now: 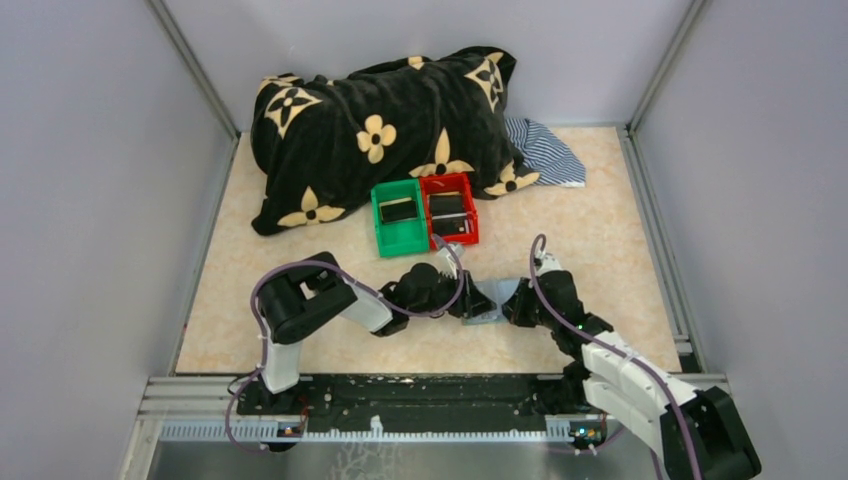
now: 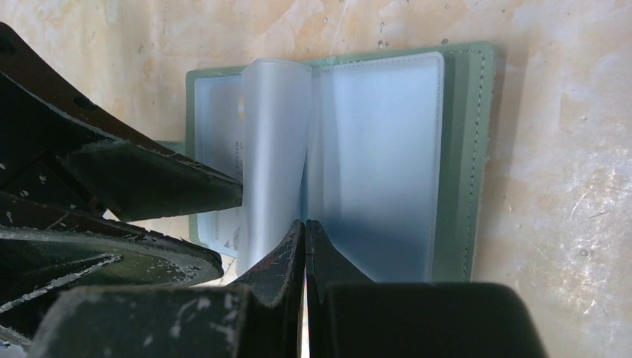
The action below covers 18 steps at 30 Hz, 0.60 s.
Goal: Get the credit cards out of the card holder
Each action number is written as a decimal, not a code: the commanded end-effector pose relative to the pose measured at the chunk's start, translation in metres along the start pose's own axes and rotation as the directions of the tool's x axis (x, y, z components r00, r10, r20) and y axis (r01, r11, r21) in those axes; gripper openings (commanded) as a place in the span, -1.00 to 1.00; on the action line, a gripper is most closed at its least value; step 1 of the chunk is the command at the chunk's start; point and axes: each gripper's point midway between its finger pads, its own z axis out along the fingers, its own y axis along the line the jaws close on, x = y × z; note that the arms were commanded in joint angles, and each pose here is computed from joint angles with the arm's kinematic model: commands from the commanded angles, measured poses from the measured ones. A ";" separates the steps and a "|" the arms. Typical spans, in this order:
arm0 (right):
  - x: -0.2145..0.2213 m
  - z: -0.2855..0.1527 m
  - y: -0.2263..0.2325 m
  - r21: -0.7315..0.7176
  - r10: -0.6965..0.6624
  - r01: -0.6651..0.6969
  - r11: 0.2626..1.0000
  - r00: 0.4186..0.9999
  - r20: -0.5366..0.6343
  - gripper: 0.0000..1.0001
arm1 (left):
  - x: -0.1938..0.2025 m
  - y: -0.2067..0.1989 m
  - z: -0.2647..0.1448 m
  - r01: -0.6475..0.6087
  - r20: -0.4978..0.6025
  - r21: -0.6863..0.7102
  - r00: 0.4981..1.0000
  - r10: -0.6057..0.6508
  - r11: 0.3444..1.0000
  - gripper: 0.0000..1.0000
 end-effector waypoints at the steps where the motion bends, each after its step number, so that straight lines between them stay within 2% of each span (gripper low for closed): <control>1: -0.003 -0.002 0.004 -0.015 0.006 -0.005 1.000 1.000 0.021 -1.00 | 0.000 -0.010 0.007 -0.016 -0.014 0.041 1.000 0.017 0.999 -0.03; 6: -0.007 -0.005 0.010 -0.029 0.039 -0.038 0.999 0.999 0.028 -1.00 | -0.002 -0.011 0.011 -0.020 -0.017 0.044 1.000 0.021 0.999 -0.03; 9: -0.016 -0.009 0.007 0.000 0.069 -0.069 0.998 0.995 0.075 -1.00 | 0.000 -0.011 0.015 -0.018 -0.023 0.047 1.000 0.019 0.999 -0.03; 15: -0.056 -0.039 -0.006 0.054 0.121 -0.147 0.988 0.935 0.333 -1.00 | 0.004 -0.009 0.021 -0.014 -0.037 0.054 0.999 0.016 0.998 -0.03; 18: -0.071 -0.054 -0.010 0.069 0.112 -0.156 0.985 0.900 0.422 -1.00 | 0.006 -0.008 0.024 -0.014 -0.047 0.059 0.999 0.017 0.998 -0.03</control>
